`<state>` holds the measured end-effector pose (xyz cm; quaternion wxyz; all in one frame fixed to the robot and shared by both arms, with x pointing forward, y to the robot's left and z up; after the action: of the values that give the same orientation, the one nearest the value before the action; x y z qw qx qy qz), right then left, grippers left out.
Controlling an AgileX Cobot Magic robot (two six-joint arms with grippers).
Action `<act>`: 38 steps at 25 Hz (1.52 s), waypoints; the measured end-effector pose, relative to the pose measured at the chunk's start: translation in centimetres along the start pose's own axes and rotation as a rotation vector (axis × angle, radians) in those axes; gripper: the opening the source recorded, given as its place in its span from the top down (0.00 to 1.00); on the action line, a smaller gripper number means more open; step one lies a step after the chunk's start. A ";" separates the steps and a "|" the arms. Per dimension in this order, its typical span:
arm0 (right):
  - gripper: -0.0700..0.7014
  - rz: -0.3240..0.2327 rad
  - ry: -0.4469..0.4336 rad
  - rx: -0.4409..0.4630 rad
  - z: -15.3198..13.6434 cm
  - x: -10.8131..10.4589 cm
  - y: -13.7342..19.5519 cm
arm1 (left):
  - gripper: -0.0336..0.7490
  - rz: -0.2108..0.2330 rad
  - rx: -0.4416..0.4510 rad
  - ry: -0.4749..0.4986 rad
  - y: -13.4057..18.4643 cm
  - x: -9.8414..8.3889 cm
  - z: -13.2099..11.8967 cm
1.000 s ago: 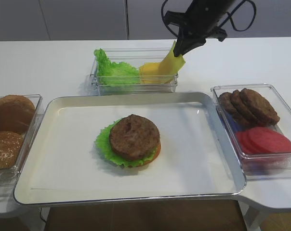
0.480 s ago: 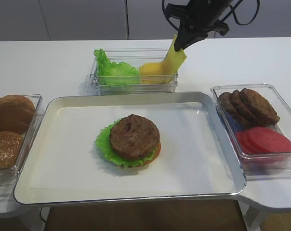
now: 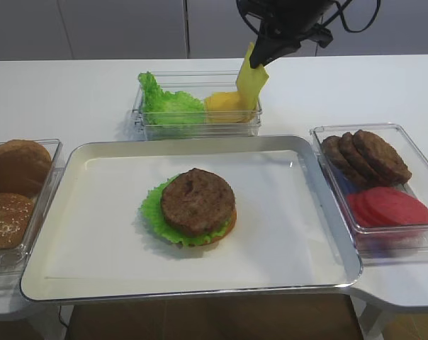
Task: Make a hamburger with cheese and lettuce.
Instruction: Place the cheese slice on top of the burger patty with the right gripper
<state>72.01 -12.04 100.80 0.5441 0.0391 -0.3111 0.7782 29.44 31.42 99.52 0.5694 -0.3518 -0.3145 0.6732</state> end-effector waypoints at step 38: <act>0.86 0.069 -0.026 -0.102 5.5 3.8 -1.0 | 0.59 0.000 0.000 0.000 0.0 0.0 0.0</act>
<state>69.84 -11.56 107.17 0.5140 0.0105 -0.3586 0.7792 29.44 31.42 99.52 0.5694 -0.3518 -0.3145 0.6732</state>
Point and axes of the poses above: a point on each arm's last joint axis where the gripper is mounted, z pointing back along that axis away from the gripper, x along the wrist's bending axis when the last joint is at zero, y = z × x, the point moved 8 cm from there along -z, pointing out along that axis toward the gripper, and after that the axes turned 11 degrees about z, right-handed, at the moved point
